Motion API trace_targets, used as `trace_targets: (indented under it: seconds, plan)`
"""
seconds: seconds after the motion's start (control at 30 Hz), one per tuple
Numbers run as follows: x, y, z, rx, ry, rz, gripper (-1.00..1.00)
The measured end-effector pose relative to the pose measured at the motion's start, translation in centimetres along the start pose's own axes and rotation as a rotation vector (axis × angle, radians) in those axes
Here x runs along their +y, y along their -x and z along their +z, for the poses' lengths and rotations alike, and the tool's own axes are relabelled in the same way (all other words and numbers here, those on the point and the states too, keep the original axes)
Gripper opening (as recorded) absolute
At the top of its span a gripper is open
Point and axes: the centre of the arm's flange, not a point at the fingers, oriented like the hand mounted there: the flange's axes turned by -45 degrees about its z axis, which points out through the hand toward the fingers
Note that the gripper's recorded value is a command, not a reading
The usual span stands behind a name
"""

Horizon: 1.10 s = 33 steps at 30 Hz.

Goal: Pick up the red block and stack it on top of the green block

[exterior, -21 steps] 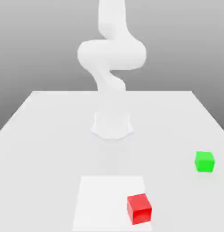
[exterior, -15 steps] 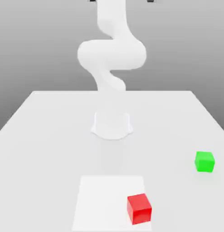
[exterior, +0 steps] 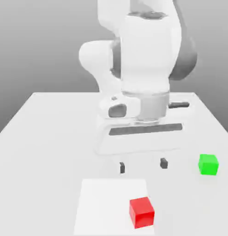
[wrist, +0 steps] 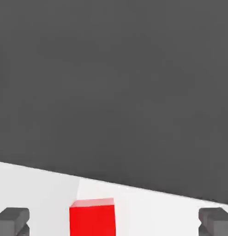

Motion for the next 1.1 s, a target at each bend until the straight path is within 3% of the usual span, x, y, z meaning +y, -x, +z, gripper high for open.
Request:
trace_targets:
  seconds: [0.1, 0.23, 0.27, 0.5, 0.67, 0.83, 0.97, 1.1]
  plan:
    - [-0.7, 1.7, 5.2, -0.075, -0.012, -0.021, 0.0]
    - [-0.9, 2.4, 10.3, -0.089, -0.014, -0.024, 0.0]
    - [-0.9, 2.5, 11.4, -0.09, -0.014, -0.025, -1.0]
    - [-1.0, 2.6, 11.6, -0.09, -0.014, -0.025, -1.0]
    - [-1.1, 2.1, 6.4, -0.09, -0.015, -0.027, -1.0]
    - [-13.4, 4.8, 3.5, -0.088, -0.039, -0.175, -1.0]
    - [-23.8, 10.6, 1.6, -0.089, -0.046, -0.332, -1.0]
    - [-29.7, 16.7, 0.5, -0.087, -0.036, -0.431, -1.0]
